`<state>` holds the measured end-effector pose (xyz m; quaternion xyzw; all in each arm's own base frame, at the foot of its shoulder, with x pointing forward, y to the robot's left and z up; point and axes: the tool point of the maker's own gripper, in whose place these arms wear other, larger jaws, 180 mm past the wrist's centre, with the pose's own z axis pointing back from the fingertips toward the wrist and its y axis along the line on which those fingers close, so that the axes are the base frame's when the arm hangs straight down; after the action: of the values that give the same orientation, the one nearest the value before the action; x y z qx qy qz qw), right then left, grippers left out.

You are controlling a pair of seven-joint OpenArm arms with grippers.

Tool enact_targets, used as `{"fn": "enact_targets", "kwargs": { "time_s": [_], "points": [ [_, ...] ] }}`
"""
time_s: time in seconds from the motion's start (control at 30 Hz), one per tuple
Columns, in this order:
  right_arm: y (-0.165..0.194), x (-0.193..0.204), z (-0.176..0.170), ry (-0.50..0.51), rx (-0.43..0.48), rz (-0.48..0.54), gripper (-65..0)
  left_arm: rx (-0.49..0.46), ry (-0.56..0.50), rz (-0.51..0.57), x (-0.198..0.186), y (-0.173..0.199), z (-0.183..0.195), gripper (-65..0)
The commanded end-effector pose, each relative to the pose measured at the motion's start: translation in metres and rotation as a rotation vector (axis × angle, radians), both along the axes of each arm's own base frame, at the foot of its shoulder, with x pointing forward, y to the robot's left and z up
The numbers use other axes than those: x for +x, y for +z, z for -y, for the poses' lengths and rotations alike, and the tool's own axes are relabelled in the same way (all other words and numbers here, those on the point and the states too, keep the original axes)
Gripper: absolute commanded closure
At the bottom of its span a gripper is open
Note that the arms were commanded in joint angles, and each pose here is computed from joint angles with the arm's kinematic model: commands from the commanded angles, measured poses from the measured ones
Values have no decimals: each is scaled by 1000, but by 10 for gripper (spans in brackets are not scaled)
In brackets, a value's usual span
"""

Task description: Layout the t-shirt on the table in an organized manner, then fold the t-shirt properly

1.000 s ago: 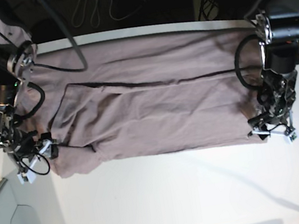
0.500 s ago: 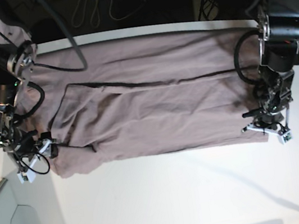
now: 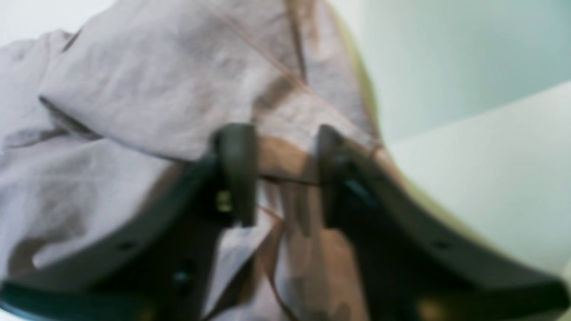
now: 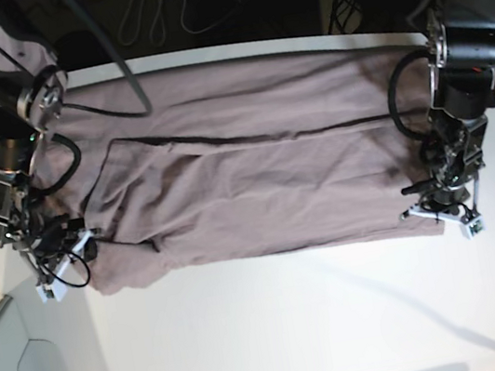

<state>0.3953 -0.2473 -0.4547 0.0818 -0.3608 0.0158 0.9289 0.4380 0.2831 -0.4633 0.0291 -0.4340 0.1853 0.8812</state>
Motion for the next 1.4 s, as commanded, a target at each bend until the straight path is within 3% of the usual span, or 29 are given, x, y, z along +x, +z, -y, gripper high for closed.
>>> {"fn": "enact_targets", "kwargs": {
  "time_s": [0.0, 0.07, 0.1, 0.4, 0.53, 0.77, 0.87, 1.17, 1.37],
  "points": [
    [18, 14, 10, -20, -9, 59, -104, 12, 4, 34, 12, 15, -7, -1],
    [18, 14, 10, -20, -9, 59, -14, 12, 4, 34, 12, 15, -7, -1],
    [18, 15, 11, -20, -10, 61, 0, 12, 4, 34, 12, 15, -7, -1],
    [60, 25, 35, -44, -112, 173, 0, 12, 4, 32, 11, 14, -7, -1],
    [51, 22, 33, -40, -99, 148, 0, 12, 4, 32, 11, 14, -7, -1],
    [30, 14, 22, -32, -53, 95, -221, 13, 3, 32, 11, 14, -7, -1],
    [24, 12, 19, -34, -33, 91, -273, 12, 4, 32, 11, 14, -7, -1],
    [22, 16, 15, -44, 1, 158, -284, 13, 3, 30, 11, 13, -7, -1],
    [28, 21, 34, -136, -34, 206, -284, 13, 3, 30, 11, 13, -7, -1]
  ]
}}
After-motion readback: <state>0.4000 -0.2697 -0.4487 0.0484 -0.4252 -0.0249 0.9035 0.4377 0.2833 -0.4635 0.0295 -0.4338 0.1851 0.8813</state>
